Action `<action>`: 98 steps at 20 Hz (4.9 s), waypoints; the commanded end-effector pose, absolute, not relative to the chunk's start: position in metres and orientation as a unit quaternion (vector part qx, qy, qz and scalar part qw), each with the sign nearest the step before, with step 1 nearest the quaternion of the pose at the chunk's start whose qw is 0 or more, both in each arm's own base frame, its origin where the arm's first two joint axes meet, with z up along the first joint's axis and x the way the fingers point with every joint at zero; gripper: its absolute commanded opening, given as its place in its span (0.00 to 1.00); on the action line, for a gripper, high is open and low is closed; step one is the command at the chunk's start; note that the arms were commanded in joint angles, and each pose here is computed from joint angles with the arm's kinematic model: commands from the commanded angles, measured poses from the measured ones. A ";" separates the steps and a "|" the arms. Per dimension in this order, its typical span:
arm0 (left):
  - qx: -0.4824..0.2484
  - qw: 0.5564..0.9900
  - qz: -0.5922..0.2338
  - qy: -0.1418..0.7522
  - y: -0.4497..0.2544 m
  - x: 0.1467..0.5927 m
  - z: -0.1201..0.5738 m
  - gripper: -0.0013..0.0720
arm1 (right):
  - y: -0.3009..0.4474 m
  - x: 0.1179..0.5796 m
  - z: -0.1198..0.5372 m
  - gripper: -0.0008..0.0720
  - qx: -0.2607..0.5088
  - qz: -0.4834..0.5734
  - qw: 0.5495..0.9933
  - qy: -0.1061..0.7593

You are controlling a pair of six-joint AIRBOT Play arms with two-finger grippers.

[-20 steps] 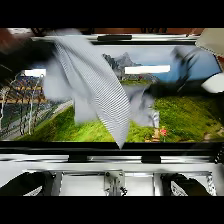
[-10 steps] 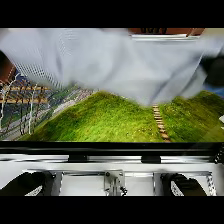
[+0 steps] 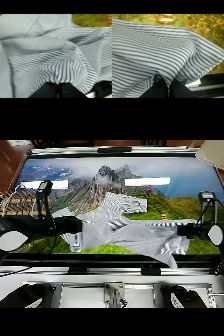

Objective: Fold the shirts.

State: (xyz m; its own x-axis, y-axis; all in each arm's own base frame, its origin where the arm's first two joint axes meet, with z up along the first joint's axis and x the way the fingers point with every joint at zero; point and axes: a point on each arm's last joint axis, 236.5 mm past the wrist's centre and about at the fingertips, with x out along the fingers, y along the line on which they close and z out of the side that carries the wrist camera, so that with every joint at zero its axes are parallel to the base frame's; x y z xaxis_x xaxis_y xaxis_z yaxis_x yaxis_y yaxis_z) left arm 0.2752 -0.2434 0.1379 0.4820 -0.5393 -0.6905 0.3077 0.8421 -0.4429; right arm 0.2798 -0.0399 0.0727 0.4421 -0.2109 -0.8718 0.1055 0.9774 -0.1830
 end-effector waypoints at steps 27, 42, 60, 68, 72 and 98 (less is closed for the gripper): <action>-0.065 0.785 -0.117 0.605 -0.113 0.361 -0.017 1.00 | 0.246 0.270 0.119 0.79 0.120 0.268 0.819 0.492; -0.241 0.800 -0.149 0.529 -0.176 0.432 -0.046 0.96 | 0.339 0.154 0.046 0.79 -0.099 0.433 0.707 0.551; -0.155 0.773 -0.218 0.575 -0.157 0.396 -0.021 0.93 | 0.350 0.190 -0.009 0.79 -0.281 0.413 0.730 0.466; -0.161 0.834 -0.204 0.486 -0.186 0.452 -0.033 0.93 | 0.330 0.179 -0.021 0.79 -0.302 0.394 0.705 0.506; -0.145 0.825 -0.216 0.502 -0.189 0.445 -0.047 0.93 | 0.333 0.179 -0.021 0.60 -0.296 0.398 0.707 0.505; -0.158 0.897 -0.311 -0.273 -0.130 0.239 0.651 0.09 | 0.201 0.236 0.605 0.14 0.015 0.266 0.936 -0.231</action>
State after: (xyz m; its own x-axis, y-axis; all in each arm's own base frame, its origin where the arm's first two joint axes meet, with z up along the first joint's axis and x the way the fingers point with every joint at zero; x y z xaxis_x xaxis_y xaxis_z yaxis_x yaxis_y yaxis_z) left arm 0.3496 -0.1652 0.5387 0.7828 -0.5622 0.2668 0.6131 0.7702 -0.1759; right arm 0.2911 0.2334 0.4870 0.8829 0.4635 0.0751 -0.4445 0.8767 -0.1840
